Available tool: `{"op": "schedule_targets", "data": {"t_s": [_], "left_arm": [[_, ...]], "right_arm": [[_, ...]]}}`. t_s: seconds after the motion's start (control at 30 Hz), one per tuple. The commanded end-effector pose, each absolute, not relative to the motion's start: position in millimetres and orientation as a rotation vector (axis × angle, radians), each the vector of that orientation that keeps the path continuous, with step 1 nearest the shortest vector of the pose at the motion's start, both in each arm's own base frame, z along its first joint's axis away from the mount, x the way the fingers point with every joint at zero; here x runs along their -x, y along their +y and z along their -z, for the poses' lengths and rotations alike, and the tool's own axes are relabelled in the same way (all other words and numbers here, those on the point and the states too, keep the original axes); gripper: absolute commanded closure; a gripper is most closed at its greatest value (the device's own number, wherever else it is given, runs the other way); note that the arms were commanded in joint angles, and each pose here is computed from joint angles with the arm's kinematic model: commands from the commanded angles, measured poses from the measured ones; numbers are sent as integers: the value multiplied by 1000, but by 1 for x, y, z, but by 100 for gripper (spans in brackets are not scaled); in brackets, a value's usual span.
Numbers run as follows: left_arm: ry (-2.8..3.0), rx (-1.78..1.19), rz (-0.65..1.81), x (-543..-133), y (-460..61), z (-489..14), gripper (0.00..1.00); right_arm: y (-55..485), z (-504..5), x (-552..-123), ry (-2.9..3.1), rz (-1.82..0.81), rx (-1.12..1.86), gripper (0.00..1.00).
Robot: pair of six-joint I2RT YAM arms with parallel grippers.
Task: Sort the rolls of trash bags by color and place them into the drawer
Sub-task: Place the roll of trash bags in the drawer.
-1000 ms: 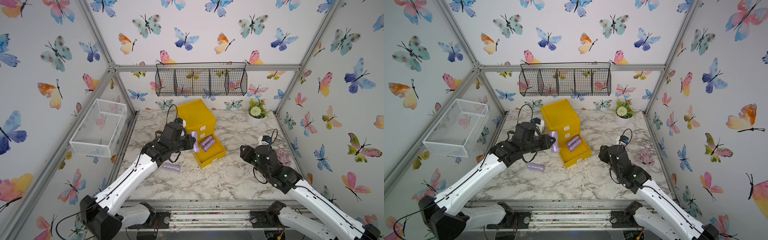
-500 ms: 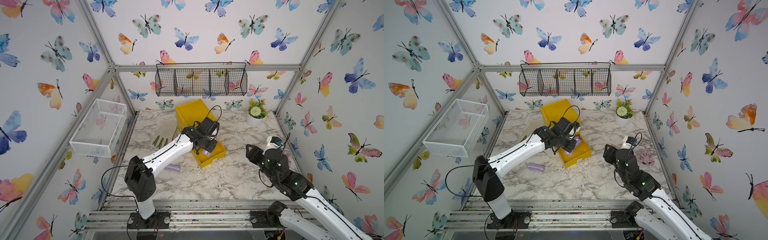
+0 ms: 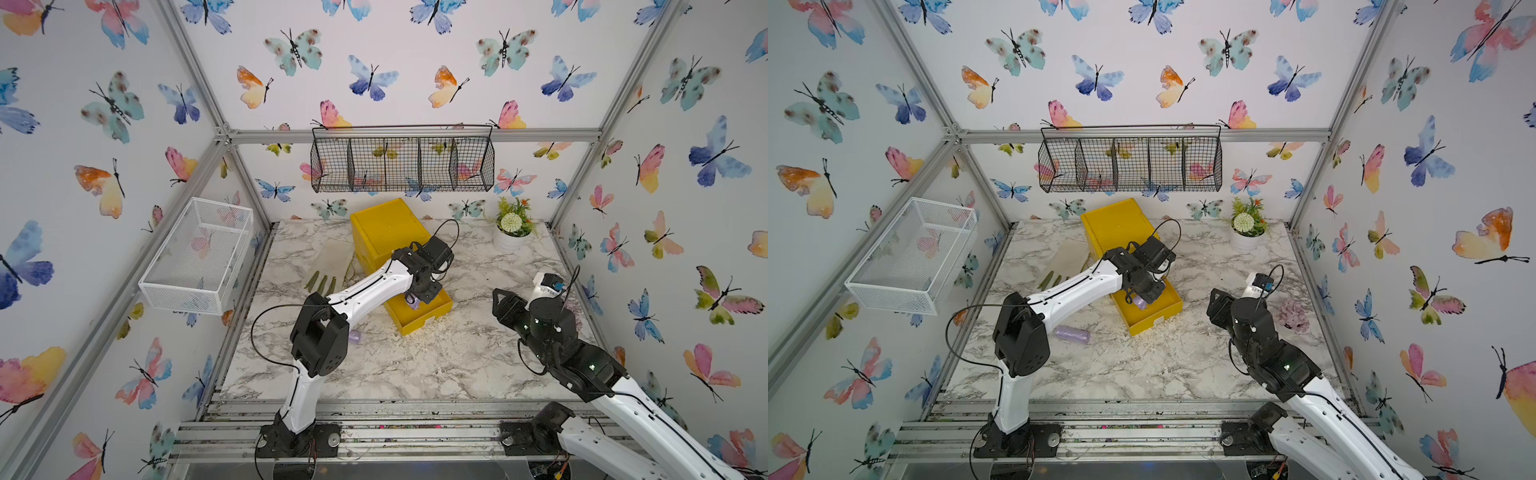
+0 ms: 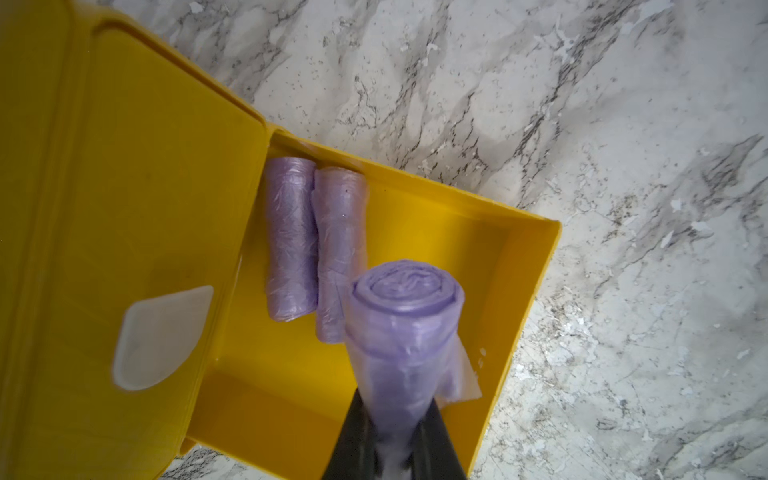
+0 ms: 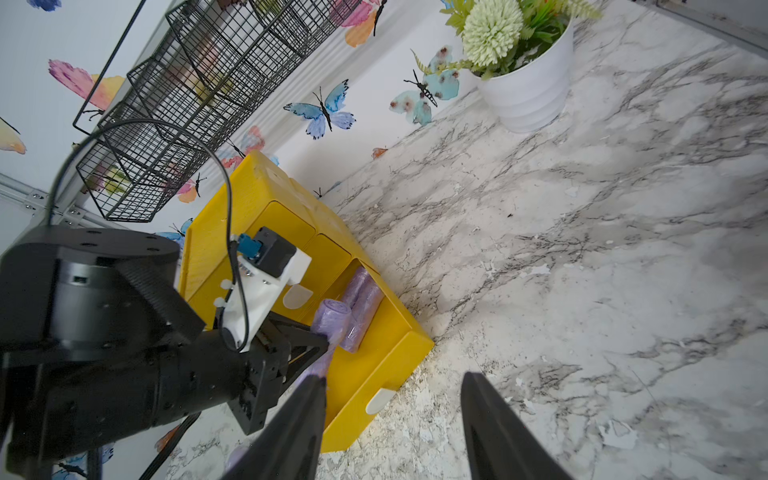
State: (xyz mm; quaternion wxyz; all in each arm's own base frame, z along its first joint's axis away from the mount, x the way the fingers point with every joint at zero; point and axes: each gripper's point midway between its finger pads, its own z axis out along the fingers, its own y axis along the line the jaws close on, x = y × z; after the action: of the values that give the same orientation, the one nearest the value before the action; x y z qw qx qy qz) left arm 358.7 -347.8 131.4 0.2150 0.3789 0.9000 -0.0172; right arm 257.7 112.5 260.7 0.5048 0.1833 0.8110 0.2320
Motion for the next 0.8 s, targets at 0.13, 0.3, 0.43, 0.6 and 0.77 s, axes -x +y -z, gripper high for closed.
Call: {"op": "schedule_targets", "data": {"t_s": [0.13,0.3,0.43,0.6,0.77], "left_arm": [[2534,-1033,1,-370,-356,-107,93],[2563,-1016,12,-372,-362,-94,93],[2585,-1000,-1,-374,-363,-83,90],[2603,-997,-20,-379,-364,-73,88],[2619,-992,-70,-384,-361,-63,85]], "right_arm": [[101,-251,-251,1976,-507,-452,43],[101,-251,-251,1979,-502,-453,43],[101,-249,-251,1982,-503,-455,43],[101,-248,-251,1984,-505,-455,43],[102,-247,-251,1986,-504,-455,43]]}}
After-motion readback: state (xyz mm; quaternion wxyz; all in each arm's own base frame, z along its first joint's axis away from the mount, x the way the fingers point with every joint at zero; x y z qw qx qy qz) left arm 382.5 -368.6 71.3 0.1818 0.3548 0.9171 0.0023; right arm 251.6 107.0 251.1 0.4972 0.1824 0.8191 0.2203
